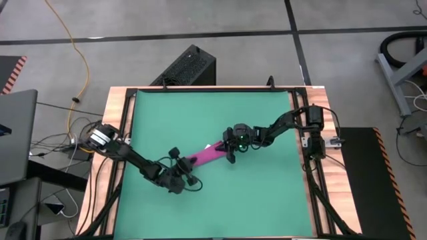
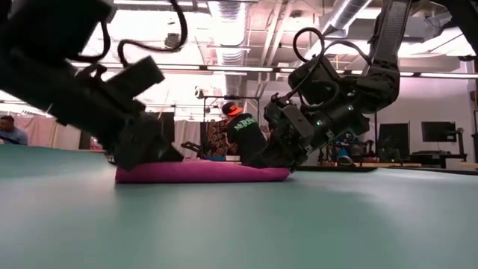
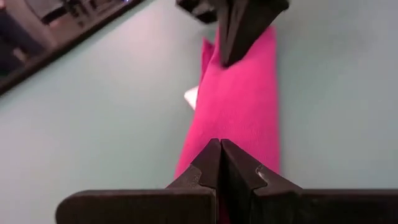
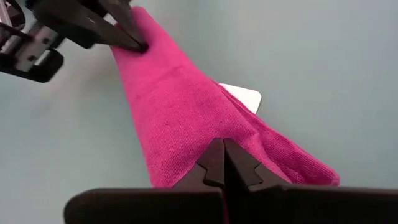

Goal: Roll towel
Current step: Roll the violet towel

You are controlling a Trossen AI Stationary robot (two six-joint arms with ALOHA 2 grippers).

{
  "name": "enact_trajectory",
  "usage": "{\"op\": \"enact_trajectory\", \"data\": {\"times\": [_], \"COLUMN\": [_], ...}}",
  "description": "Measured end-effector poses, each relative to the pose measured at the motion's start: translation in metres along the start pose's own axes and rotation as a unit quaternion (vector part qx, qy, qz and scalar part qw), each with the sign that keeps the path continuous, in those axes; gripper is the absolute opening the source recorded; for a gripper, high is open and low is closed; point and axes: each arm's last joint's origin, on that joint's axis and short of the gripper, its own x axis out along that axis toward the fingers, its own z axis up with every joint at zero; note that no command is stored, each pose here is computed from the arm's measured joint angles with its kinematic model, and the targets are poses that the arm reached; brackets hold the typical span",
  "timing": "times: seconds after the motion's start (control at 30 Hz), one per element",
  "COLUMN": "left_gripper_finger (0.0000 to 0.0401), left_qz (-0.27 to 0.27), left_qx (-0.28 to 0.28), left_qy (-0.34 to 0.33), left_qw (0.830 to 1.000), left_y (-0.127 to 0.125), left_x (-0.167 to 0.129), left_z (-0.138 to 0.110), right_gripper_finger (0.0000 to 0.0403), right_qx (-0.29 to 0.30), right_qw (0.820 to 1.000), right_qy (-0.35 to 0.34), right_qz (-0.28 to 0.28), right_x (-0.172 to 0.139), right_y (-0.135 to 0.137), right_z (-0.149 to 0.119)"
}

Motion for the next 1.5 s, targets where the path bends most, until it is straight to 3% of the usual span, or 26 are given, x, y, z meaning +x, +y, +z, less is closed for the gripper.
{"op": "enact_trajectory", "data": {"times": [0.23, 0.5, 0.73, 0.93, 1.2, 1.33, 1.5], "left_gripper_finger": [0.0000, 0.0000, 0.0000, 0.0000, 0.0000, 0.0000, 0.0000], "left_qz": [0.005, -0.003, -0.009, -0.008, -0.020, -0.039, -0.083], "left_qx": [-0.018, 0.007, 0.023, 0.039, 0.071, 0.104, 0.189], "left_qy": [0.035, 0.084, 0.097, 0.109, 0.118, 0.126, 0.155], "left_qw": [0.999, 0.996, 0.995, 0.993, 0.990, 0.986, 0.966], "left_y": [0.000, 0.003, 0.002, 0.004, 0.004, 0.005, 0.015], "left_x": [0.004, 0.001, -0.003, -0.004, -0.004, -0.004, -0.009], "left_z": [-0.019, -0.031, -0.034, -0.037, -0.037, -0.032, -0.020], "right_gripper_finger": [0.0015, 0.0015, 0.0015, 0.0015, 0.0015, 0.0015, 0.0015], "right_qx": [0.009, -0.005, -0.018, -0.023, -0.016, 0.003, 0.021], "right_qw": [1.000, 0.998, 0.996, 0.997, 0.998, 0.997, 0.993], "right_qy": [-0.005, -0.059, -0.073, -0.052, 0.036, 0.051, 0.052], "right_qz": [0.004, 0.008, -0.036, -0.060, -0.044, -0.062, -0.101], "right_x": [0.001, -0.007, -0.011, -0.011, -0.007, -0.005, -0.004], "right_y": [0.004, 0.013, 0.006, -0.004, 0.014, 0.028, 0.044], "right_z": [0.000, 0.018, 0.024, 0.020, 0.001, -0.005, -0.012]}}
